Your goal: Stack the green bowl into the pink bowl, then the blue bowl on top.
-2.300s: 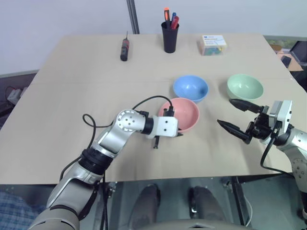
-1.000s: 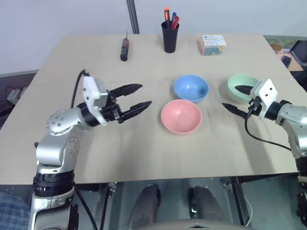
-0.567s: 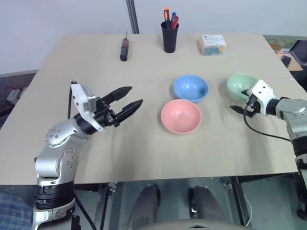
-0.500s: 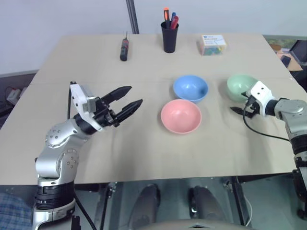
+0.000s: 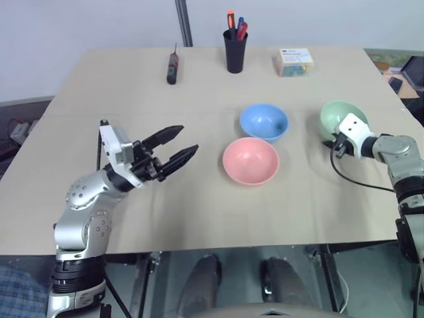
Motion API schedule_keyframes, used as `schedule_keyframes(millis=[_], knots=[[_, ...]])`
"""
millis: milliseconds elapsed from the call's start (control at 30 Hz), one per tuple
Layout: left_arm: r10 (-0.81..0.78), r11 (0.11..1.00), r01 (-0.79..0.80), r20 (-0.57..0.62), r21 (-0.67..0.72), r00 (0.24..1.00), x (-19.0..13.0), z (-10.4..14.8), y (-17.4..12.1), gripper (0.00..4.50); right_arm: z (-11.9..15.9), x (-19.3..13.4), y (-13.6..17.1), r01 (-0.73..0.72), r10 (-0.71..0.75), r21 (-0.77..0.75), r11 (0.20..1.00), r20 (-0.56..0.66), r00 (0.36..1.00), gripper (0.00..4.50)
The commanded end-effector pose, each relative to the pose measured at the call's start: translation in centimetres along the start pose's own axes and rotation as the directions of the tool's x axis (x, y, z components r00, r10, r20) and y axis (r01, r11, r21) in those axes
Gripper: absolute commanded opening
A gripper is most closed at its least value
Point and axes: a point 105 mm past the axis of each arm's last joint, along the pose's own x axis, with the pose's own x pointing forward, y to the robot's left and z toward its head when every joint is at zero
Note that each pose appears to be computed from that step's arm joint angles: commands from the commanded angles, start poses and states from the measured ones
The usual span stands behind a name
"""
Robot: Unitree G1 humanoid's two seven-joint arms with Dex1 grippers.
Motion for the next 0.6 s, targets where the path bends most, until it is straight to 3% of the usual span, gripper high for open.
schedule_keyframes(millis=[33, 200, 300, 433, 600], knots=[[0.013, 1.000, -0.013, -0.019, 0.000, 1.000, -0.3, -0.2, 0.2, 3.19, 1.9, -0.5, -0.5, -0.004, 0.007, -0.045, 0.999, 0.072, 0.997, 0.44], [0.012, 1.000, -0.011, -0.055, 0.018, 0.998, -0.8, -0.6, 0.5, 3.19, 7.1, -1.6, 0.4, -0.049, 0.086, -0.166, 0.985, 0.219, 0.972, 0.44], [0.006, 1.000, -0.004, -0.078, 0.025, 0.997, -1.2, -1.0, 0.6, 3.19, 11.4, -3.3, 3.2, -0.138, 0.226, -0.297, 0.945, 0.286, 0.931, 0.44], [-0.011, 1.000, 0.013, -0.110, 0.022, 0.994, -1.6, -1.6, 0.8, 3.19, 15.2, -6.2, 8.8, -0.296, 0.443, -0.454, 0.840, 0.259, 0.859, 0.44], [-0.050, 0.998, 0.054, -0.138, 0.030, 0.989, -1.4, -2.2, 0.9, 3.19, 17.2, -7.6, 13.2, -0.380, 0.570, -0.579, 0.722, 0.185, 0.800, 0.44]])
